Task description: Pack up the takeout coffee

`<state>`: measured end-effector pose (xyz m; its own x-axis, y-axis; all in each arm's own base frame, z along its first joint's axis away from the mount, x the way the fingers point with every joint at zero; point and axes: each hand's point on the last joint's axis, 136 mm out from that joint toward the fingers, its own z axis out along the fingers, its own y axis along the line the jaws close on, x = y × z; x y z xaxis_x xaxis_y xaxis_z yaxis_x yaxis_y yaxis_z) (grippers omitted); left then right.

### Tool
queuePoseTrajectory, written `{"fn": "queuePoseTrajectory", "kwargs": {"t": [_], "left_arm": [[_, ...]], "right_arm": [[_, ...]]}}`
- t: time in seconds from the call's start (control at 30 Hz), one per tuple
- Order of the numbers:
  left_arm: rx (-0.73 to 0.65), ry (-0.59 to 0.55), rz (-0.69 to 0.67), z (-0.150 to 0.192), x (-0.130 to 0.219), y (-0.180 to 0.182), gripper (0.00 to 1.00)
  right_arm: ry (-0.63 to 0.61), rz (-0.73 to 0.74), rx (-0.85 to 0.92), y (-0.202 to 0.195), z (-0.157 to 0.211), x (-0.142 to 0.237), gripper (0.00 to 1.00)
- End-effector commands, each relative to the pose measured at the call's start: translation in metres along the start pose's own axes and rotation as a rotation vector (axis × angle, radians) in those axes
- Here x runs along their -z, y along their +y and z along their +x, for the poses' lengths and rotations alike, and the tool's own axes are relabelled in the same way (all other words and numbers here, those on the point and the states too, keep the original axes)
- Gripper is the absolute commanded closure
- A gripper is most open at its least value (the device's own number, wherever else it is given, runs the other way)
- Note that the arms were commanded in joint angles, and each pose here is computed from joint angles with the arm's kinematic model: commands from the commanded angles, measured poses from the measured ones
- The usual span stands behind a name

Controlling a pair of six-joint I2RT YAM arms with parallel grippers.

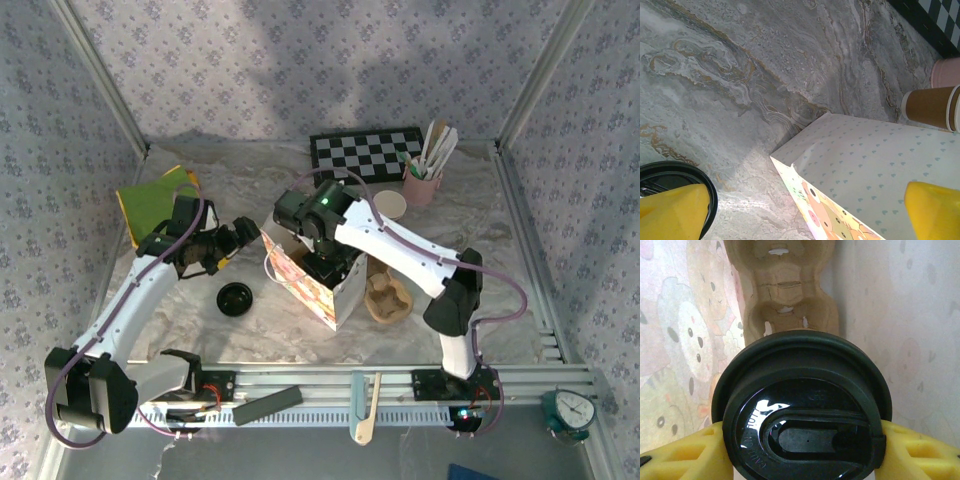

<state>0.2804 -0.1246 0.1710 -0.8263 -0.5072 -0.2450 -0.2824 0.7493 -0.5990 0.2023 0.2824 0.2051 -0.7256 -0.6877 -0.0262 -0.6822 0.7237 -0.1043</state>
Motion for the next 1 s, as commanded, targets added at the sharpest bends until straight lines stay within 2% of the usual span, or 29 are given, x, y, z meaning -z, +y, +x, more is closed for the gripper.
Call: {"fn": "queuePoseTrajectory", "kwargs": {"t": [0.0, 0.97], "left_arm": [[-0.018, -0.001, 0.028, 0.0, 0.007, -0.009, 0.0], [-0.035, -0.015, 0.032, -0.004, 0.015, -0.014, 0.0]], "right_arm": [[0.052, -0.006, 0.027, 0.003, 0.008, -0.004, 0.4], [0.065, -0.061, -0.016, 0.002, 0.01, -0.023, 0.4]]}}
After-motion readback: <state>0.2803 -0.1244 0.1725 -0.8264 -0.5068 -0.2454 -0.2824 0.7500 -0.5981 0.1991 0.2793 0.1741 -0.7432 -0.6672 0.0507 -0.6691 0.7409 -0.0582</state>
